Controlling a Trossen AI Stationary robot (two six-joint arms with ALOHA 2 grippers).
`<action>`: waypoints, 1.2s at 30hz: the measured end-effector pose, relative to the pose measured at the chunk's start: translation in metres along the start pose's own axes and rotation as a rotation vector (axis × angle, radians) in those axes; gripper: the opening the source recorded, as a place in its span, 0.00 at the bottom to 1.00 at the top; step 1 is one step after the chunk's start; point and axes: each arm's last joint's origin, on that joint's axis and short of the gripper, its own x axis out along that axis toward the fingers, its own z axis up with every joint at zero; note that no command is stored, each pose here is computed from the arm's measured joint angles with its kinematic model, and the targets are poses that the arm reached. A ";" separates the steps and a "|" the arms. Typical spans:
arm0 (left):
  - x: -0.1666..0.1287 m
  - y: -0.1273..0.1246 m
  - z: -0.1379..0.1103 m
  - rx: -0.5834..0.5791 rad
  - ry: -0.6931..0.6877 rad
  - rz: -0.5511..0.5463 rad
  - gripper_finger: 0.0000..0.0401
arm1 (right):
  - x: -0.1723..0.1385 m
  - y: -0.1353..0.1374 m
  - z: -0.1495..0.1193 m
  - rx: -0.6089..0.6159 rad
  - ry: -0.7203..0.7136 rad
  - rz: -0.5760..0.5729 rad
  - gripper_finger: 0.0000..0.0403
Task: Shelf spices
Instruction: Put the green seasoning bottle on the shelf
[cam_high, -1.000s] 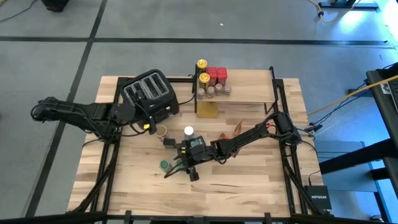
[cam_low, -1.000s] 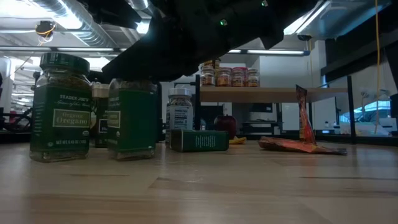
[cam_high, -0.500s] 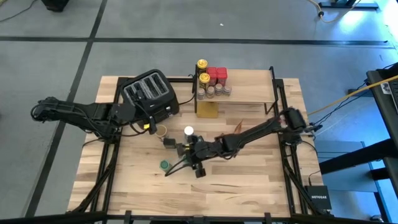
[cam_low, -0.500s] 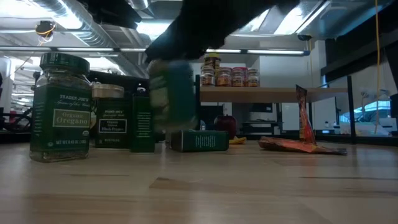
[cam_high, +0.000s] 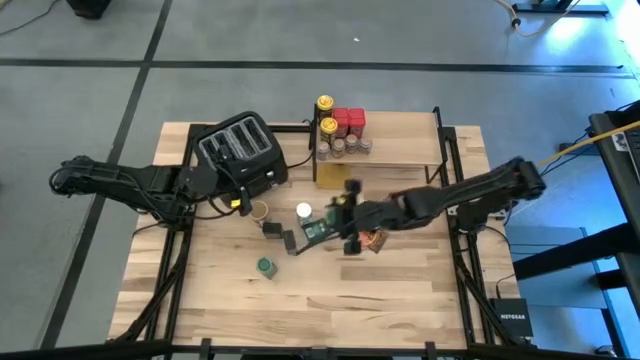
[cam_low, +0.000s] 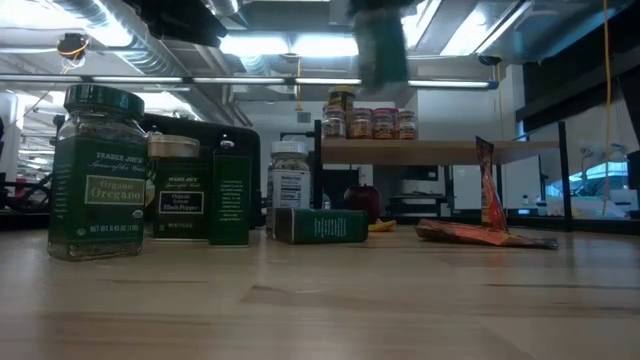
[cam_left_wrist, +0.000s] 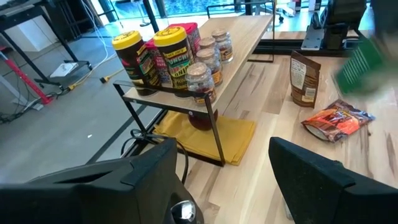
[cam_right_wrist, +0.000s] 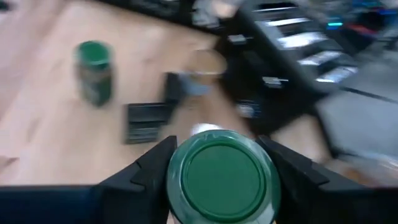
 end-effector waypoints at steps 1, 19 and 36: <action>0.000 0.000 0.000 0.001 0.001 0.000 0.62 | -0.010 -0.007 0.000 0.006 -0.001 -0.043 0.50; 0.000 0.000 0.000 -0.004 0.000 0.000 0.62 | -0.095 -0.176 -0.094 0.343 0.088 -0.584 0.50; 0.000 0.000 0.000 0.001 -0.001 0.001 0.62 | -0.084 -0.244 -0.151 0.689 0.155 -0.874 0.50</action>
